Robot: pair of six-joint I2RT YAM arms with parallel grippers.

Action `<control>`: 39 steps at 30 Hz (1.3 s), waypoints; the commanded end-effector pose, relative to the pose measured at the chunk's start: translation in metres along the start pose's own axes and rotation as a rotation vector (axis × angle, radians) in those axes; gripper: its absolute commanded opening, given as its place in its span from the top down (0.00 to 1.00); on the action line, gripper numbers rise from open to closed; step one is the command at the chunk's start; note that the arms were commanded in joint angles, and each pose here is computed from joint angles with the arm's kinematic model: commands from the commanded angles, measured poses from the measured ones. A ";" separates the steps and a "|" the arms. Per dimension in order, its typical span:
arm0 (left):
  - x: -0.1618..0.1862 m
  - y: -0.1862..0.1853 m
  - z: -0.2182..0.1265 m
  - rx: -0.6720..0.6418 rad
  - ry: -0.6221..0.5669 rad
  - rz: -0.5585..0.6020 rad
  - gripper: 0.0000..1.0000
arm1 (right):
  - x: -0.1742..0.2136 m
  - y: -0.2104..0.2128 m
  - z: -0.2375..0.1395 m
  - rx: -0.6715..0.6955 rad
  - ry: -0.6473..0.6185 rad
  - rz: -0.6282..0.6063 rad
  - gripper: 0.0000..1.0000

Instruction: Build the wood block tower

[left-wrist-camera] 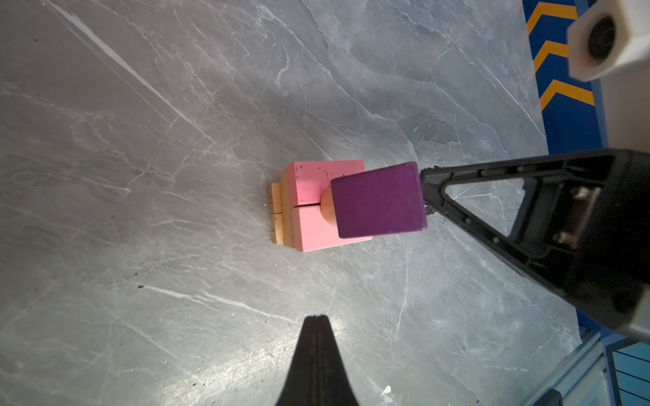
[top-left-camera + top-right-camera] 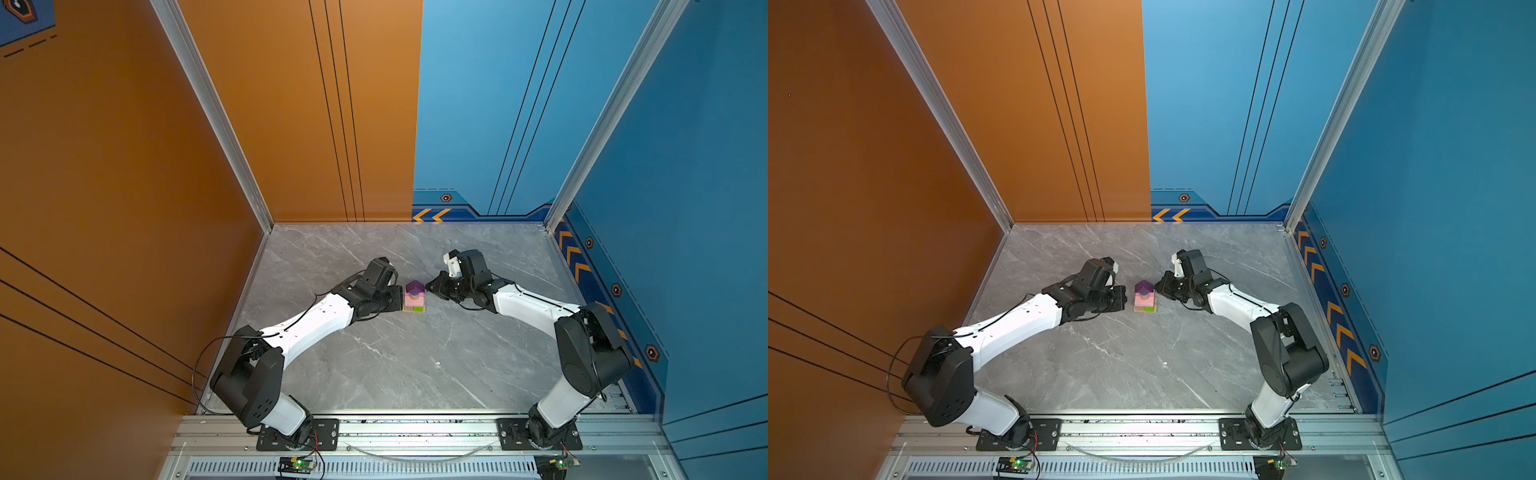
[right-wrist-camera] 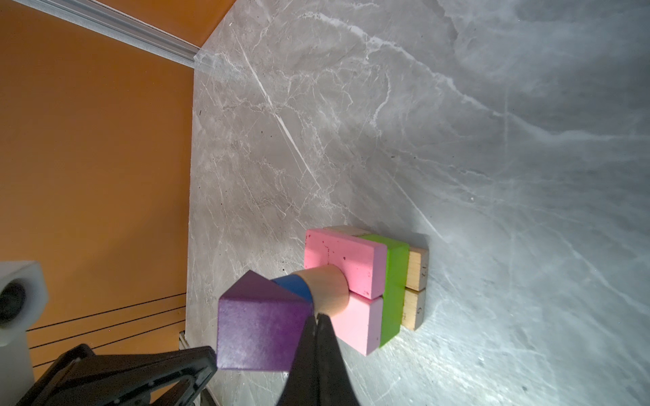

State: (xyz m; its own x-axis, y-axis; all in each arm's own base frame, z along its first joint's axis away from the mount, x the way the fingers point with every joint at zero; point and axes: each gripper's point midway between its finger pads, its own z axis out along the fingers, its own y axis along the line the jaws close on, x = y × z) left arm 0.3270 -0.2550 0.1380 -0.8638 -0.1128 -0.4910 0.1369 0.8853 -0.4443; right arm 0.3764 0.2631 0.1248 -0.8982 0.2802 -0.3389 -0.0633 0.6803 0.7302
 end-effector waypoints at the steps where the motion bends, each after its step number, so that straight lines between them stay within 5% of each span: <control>1: -0.001 -0.004 0.004 0.016 0.007 -0.013 1.00 | 0.001 0.005 -0.003 -0.004 0.013 0.004 1.00; 39: -0.005 -0.026 0.035 0.080 0.032 -0.078 1.00 | -0.010 -0.015 -0.033 0.010 -0.050 0.035 1.00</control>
State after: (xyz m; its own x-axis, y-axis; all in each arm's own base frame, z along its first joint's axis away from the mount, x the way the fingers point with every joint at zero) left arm 0.3421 -0.2846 0.1200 -0.8867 -0.1664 -0.4314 0.0951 0.8473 -0.5225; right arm 0.3770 0.2330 0.1323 -0.8760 0.3364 -0.3457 -0.0277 0.6804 0.7323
